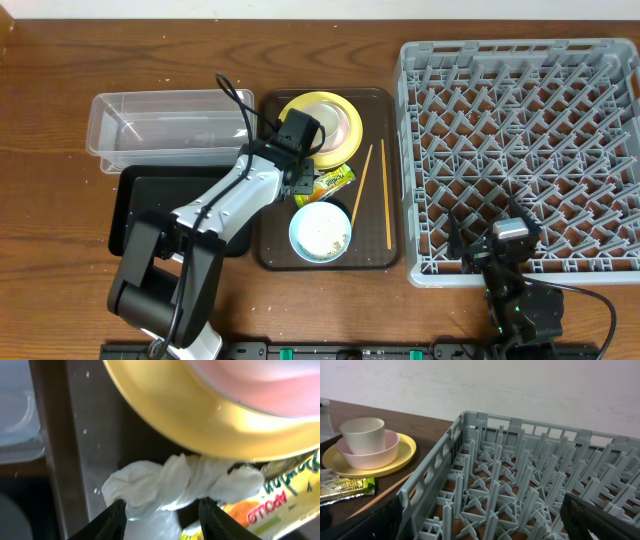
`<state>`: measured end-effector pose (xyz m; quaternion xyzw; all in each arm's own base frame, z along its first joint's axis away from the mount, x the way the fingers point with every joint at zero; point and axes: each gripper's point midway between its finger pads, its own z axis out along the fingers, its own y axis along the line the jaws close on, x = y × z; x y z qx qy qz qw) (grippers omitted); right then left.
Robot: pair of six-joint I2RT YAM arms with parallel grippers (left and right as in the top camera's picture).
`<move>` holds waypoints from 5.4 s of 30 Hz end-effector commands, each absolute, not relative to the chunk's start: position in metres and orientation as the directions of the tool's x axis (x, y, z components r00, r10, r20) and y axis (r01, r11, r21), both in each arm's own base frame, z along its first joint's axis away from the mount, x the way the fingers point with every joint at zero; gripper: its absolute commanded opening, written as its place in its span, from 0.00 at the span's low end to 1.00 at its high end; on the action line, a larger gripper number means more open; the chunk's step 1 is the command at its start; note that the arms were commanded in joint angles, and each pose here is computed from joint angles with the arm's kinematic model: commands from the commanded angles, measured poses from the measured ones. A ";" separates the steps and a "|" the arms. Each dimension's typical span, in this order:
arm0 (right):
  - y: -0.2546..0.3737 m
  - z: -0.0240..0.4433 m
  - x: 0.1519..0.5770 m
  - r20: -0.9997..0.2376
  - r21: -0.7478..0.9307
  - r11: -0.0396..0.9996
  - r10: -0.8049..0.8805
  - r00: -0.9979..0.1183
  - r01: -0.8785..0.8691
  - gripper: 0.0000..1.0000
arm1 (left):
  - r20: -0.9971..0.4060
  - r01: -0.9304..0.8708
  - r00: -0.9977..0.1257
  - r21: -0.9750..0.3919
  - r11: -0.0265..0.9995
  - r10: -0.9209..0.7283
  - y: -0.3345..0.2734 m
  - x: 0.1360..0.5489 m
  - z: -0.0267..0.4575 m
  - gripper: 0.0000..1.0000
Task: Sort waste into correct bins and load items into the dishwasher rack
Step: 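Lower and close the left gripper on the crumpled white tissue, then carry the tissue left and release it into the clear plastic bin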
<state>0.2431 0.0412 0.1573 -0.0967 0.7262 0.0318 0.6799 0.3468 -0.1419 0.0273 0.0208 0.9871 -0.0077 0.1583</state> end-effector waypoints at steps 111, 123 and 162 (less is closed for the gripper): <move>0.042 0.157 0.243 -0.993 -0.096 0.978 -0.108 -0.054 -0.186 0.99 | -0.139 -0.157 -0.974 -0.158 0.975 -0.179 -0.013 0.422 0.070 0.06; 0.042 0.157 0.243 -0.993 -0.096 0.978 -0.108 -0.054 -0.186 0.99 | -0.076 -0.166 -0.981 -0.152 0.974 -0.178 -0.014 0.406 0.069 0.06; 0.042 0.157 0.243 -0.993 -0.096 0.978 -0.108 -0.054 -0.186 0.99 | -0.441 -0.218 -0.875 -0.008 0.976 -0.199 0.021 0.458 0.141 0.51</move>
